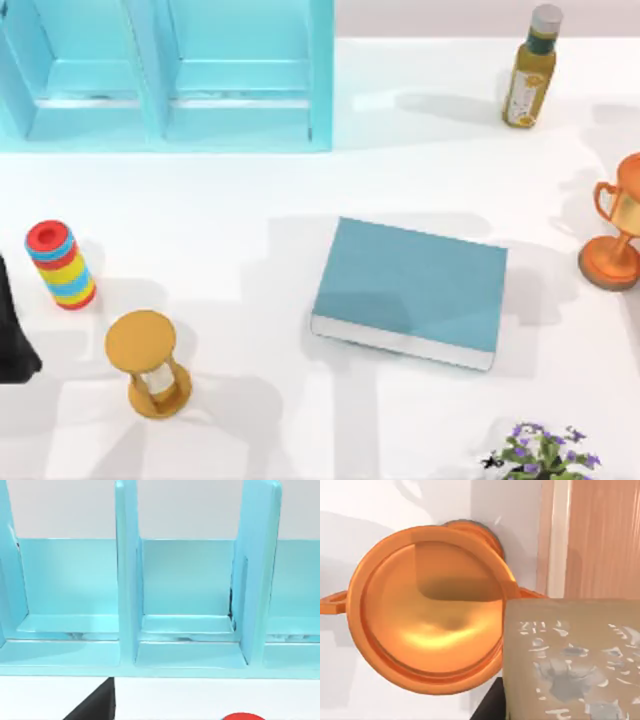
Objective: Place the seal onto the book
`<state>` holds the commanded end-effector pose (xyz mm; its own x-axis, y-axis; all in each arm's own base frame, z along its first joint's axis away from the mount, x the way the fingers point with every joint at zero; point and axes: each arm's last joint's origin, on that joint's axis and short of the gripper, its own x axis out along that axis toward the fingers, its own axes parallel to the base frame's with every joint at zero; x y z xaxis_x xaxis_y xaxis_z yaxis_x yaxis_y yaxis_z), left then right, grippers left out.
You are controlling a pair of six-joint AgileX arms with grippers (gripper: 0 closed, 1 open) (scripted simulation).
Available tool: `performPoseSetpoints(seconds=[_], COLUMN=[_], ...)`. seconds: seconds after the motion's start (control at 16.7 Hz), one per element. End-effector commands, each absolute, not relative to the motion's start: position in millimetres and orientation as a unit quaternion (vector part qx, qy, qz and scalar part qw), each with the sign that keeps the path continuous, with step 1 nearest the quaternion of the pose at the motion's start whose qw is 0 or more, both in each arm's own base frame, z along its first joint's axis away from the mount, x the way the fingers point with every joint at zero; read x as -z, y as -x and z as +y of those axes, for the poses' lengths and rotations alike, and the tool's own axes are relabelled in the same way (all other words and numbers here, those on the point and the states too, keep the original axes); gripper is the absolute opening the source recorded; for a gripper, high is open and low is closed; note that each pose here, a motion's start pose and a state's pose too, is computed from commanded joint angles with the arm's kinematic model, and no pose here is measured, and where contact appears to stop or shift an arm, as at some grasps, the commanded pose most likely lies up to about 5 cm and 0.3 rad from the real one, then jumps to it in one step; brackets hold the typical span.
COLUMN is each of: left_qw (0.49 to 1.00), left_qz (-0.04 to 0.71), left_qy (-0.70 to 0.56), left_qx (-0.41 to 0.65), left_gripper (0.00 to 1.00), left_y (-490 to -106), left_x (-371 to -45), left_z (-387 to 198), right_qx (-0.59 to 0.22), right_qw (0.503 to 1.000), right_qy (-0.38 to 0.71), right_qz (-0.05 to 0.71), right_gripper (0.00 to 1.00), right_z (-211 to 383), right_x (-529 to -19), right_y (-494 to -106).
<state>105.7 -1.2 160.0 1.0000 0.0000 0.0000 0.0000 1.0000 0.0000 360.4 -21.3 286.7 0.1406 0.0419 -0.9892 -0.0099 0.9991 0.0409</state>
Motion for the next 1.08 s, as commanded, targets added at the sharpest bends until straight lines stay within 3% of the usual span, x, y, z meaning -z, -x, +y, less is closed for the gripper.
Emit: performPoseSetpoints(seconds=[0.3,0.72,1.08], left_qw=[1.0,1.0,1.0], left_qz=[0.0,0.0,0.0], left_qy=[0.0,0.0,0.0], left_qx=[0.0,0.0,0.0], left_gripper=[1.0,1.0,1.0], left_y=[-106,-106,-106], left_x=[-160,-160,-160], left_z=[-1,-1,-1], right_qx=[0.005,-0.001,-0.051], right_qw=[0.71,0.729,0.764], right_qy=[-0.002,-0.002,0.007], right_qz=[0.704,0.685,0.643], right_gripper=[0.0,0.0,0.0], right_z=[4,15,132], right_x=[-293,-297,-281], right_y=[-337,-344,-368])
